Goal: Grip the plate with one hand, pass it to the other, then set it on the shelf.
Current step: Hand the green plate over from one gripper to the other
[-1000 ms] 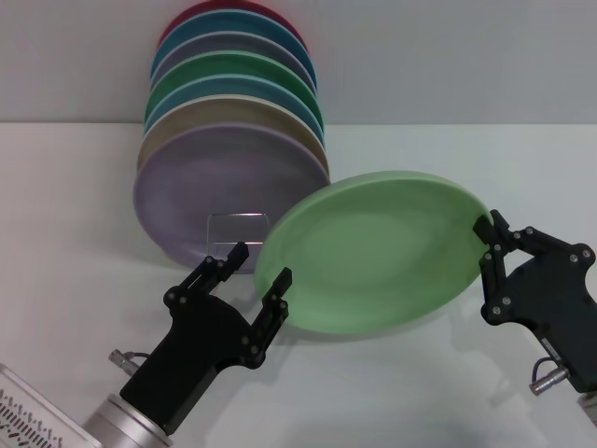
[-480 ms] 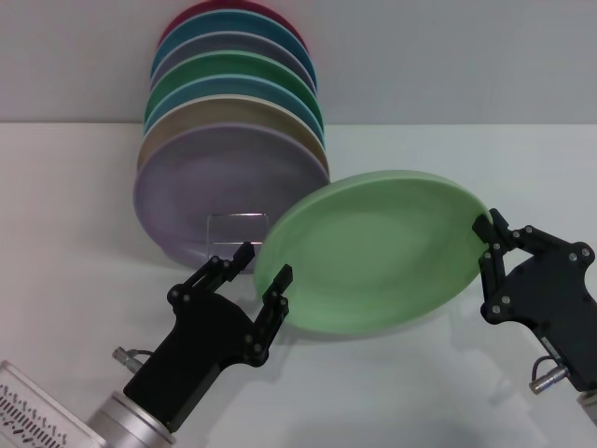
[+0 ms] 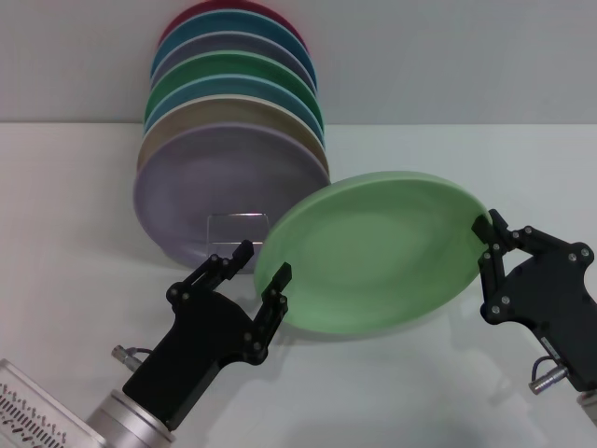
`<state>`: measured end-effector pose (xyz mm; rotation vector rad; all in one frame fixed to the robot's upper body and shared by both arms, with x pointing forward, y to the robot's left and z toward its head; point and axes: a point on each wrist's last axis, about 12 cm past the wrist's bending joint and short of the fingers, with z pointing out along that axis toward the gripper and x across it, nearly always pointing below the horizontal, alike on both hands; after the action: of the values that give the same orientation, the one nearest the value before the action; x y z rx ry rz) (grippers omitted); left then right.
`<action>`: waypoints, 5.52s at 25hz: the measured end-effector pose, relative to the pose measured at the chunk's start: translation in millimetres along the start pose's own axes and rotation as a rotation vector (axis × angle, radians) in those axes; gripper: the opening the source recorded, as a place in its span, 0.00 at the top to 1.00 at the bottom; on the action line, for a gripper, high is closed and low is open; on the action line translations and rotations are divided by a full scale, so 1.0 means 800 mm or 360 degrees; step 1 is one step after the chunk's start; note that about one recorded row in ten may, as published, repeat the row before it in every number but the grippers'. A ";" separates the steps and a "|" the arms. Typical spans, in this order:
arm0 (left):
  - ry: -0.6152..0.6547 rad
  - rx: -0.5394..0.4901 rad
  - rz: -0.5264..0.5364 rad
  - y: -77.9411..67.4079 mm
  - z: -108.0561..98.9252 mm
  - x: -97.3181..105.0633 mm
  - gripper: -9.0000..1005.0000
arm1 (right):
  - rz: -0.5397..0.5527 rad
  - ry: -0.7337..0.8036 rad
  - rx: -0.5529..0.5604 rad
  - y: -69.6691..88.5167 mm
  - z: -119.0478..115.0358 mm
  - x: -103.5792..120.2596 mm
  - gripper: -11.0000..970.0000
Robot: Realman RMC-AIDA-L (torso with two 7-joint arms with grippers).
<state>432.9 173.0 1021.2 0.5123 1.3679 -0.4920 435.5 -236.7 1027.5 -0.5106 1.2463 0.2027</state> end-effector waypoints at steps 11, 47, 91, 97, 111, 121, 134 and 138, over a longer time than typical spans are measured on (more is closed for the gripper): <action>0.0000 0.0000 0.0002 0.000 0.000 0.000 0.55 | -0.0001 -0.0003 -0.0002 0.000 0.001 0.000 0.97; -0.0002 0.0009 0.0015 0.002 0.002 0.000 0.77 | 0.0001 -0.0007 -0.0004 0.001 0.002 0.000 0.97; 0.0030 0.0054 0.0036 0.004 0.021 0.000 0.80 | 0.0112 0.0037 0.0255 0.026 -0.025 -0.001 0.97; 0.0030 0.0052 0.0037 0.004 0.021 0.000 0.80 | 0.0120 0.0035 0.0249 0.028 -0.025 -0.002 0.97; 0.0024 0.0028 0.0038 0.008 0.019 -0.001 0.87 | 0.0123 0.0033 0.0235 0.030 -0.023 -0.002 0.97; 0.0021 0.0032 0.0031 0.010 0.020 -0.001 0.94 | 0.0123 0.0033 0.0210 0.032 -0.019 -0.002 0.97; 0.0024 0.0024 -0.0024 0.011 0.022 -0.001 0.71 | 0.0129 0.0037 0.0185 0.035 -0.019 -0.001 0.97; 0.0030 -0.0005 -0.0052 0.017 0.020 -0.001 0.62 | 0.0136 0.0043 0.0194 0.034 -0.020 -0.001 0.97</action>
<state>453.8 174.1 1024.4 0.4938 1.3966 -0.5125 410.6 -220.3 1017.6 -0.3565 1.2991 0.1909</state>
